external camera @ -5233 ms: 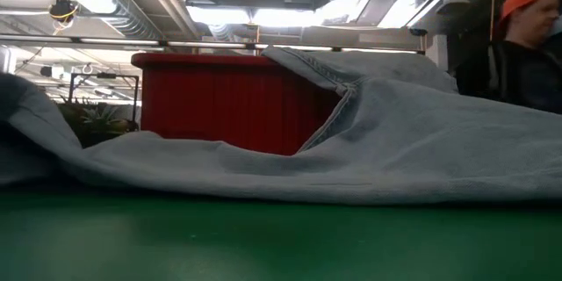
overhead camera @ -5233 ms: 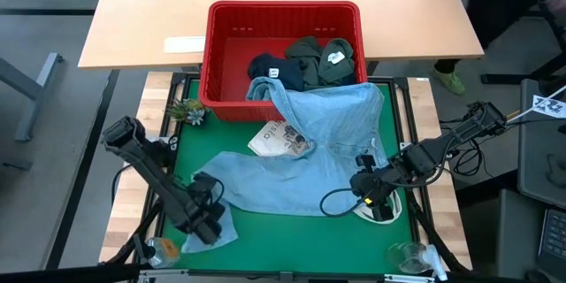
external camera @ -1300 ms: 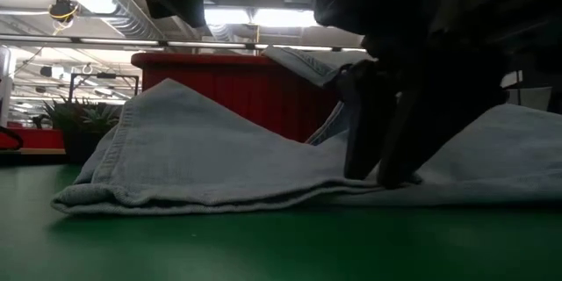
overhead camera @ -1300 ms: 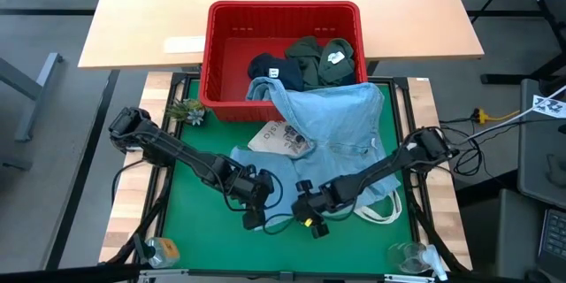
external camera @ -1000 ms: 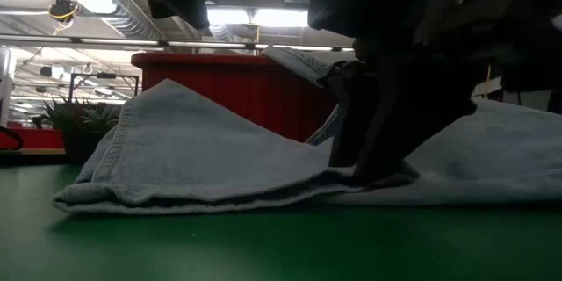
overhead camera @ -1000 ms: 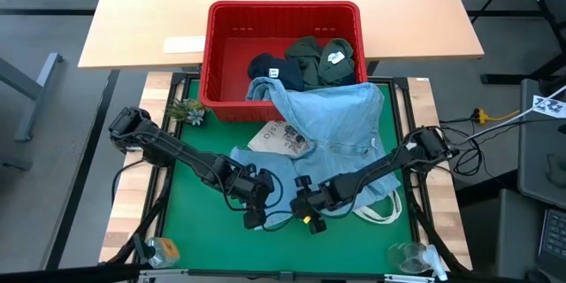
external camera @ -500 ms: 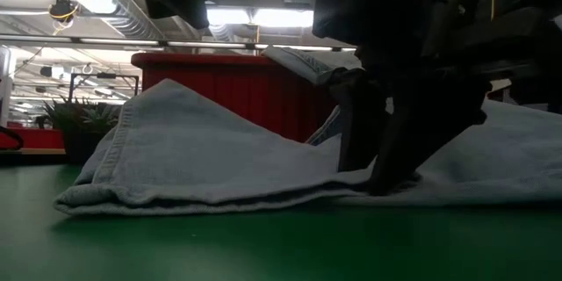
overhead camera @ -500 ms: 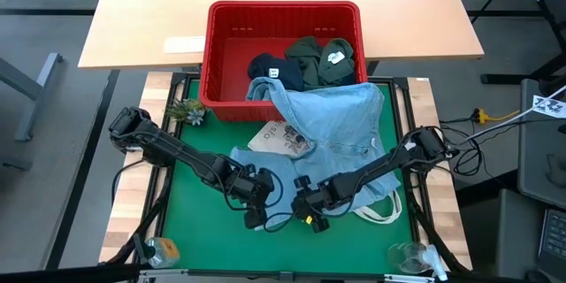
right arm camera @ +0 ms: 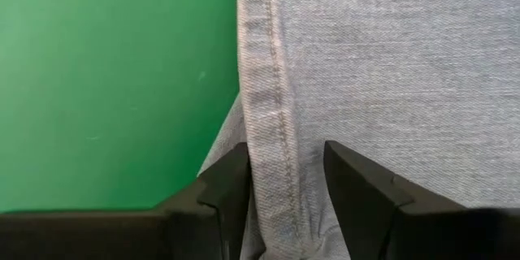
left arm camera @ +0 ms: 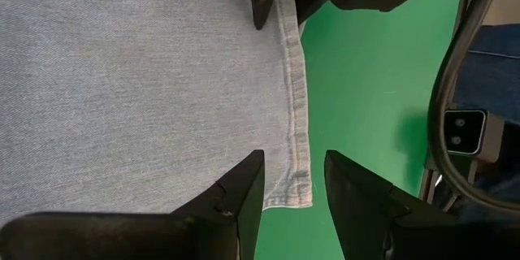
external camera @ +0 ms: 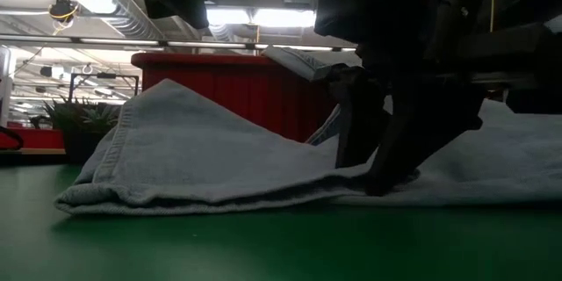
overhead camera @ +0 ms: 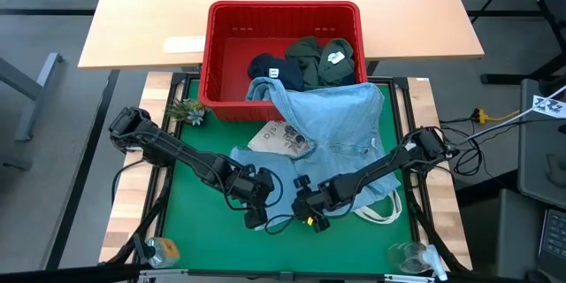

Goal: Fold laundry
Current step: Fold the light blue pants

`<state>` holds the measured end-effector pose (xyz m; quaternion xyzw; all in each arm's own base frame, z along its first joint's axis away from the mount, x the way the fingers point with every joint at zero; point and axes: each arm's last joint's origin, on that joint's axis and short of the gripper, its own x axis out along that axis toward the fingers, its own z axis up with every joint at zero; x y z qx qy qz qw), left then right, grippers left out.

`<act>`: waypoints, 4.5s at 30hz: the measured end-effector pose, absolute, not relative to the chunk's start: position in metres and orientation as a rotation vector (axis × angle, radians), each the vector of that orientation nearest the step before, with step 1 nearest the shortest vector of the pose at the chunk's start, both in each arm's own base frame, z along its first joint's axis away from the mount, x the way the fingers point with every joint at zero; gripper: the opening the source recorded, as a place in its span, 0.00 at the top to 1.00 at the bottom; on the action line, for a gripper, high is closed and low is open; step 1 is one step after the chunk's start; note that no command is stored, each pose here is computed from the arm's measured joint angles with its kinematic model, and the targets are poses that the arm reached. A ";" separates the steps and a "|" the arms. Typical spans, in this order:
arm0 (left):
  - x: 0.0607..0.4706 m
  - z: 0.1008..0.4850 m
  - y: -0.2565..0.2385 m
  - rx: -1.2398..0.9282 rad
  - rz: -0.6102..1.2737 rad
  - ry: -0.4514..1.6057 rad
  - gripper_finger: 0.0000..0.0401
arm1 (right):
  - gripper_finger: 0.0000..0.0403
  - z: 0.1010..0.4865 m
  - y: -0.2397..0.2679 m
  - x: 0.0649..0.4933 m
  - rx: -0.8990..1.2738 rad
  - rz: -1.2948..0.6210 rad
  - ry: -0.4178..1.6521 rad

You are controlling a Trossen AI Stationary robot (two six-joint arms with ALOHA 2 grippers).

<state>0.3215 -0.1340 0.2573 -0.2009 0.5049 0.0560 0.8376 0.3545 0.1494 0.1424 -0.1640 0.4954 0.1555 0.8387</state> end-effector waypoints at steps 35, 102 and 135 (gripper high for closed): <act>0.262 0.290 -0.184 -0.436 0.126 0.993 0.69 | 0.96 0.201 0.162 0.382 -0.322 0.356 1.030; 0.307 0.151 -0.240 -0.291 0.229 1.147 0.44 | 0.93 0.181 0.163 0.382 -0.325 0.375 1.128; 0.308 0.221 -0.246 -0.168 0.405 1.367 0.94 | 0.58 0.182 0.162 0.381 -0.298 0.334 1.138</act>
